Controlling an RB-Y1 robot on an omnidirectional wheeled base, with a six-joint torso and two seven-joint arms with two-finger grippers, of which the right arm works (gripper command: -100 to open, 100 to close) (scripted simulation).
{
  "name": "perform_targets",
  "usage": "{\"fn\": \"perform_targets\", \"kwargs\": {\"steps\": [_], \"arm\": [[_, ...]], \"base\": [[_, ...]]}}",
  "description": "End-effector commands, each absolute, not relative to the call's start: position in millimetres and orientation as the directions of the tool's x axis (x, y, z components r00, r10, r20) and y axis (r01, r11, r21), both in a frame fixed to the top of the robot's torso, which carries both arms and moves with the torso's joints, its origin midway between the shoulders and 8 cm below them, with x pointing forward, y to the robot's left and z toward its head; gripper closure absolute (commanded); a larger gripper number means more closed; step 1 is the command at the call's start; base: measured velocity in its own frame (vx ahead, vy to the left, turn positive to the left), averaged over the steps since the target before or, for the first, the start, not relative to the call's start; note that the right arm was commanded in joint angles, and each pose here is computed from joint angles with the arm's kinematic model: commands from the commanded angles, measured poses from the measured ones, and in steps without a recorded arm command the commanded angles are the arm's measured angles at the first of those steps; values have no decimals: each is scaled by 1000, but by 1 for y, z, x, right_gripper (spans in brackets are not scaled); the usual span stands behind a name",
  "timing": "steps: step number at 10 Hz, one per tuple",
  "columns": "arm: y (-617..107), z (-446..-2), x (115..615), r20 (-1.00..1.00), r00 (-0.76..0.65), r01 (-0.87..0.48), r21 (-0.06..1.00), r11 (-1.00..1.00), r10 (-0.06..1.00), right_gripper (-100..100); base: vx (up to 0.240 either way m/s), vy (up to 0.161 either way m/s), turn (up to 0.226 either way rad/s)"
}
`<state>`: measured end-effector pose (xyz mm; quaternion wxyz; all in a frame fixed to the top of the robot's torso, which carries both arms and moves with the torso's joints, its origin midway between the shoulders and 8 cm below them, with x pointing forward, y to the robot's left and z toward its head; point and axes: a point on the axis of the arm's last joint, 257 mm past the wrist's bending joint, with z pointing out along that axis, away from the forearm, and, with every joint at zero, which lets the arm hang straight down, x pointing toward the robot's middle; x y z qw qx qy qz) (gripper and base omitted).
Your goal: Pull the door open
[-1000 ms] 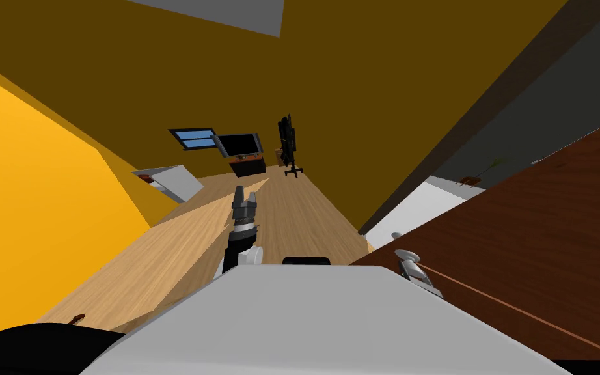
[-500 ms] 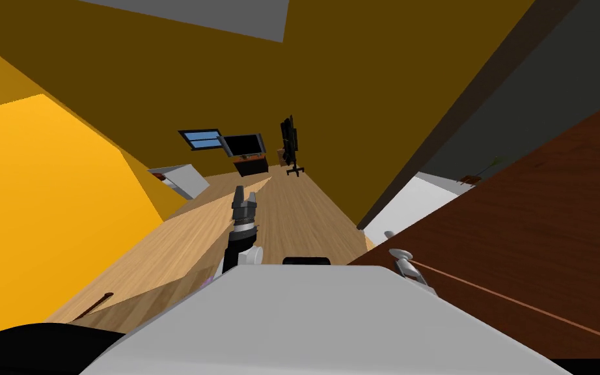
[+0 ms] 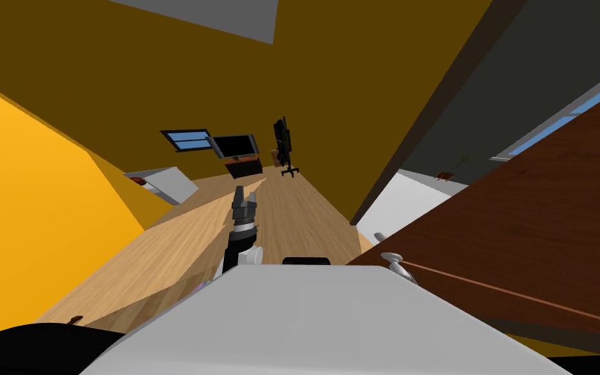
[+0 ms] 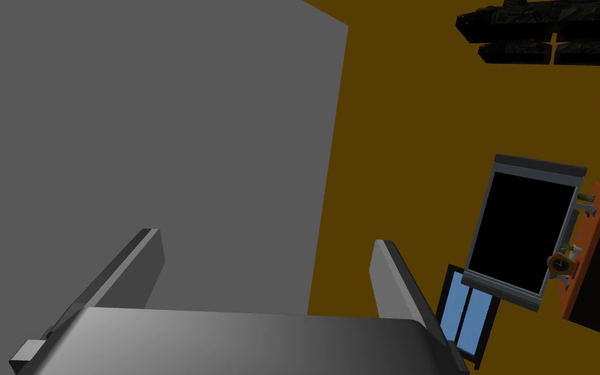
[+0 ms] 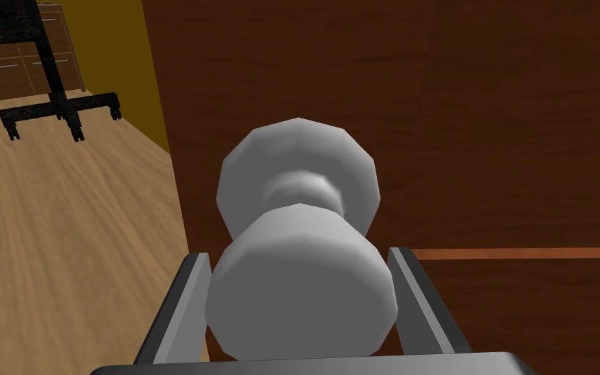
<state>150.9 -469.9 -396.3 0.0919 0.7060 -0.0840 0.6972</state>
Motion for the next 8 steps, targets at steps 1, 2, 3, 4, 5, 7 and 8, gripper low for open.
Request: {"fn": "perform_targets", "kwargs": {"steps": [1,2,3,4,5,7,8], "arm": [[-452,-396,145,1000,11,-194,17,-981,16,100],[-440,-396,141,1000,10,-162,17,-987,15,100],[-429,-395,137,1000,9,-131,15,-991,14,100],[-418,-395,132,1000,7,-102,13,-995,12,100],[-418,-395,132,1000,7,-102,13,-995,12,100],[-399,-393,124,1000,3,-52,6,-999,6,100],[-393,-393,121,1000,2,-34,4,-999,4,100]], "base": [[-26,-78,-123],[-45,-67,-125],[-59,-72,-125],[-56,-86,-103],[-34,-53,-54],[-52,-52,-93],[-72,-77,-48]]}}
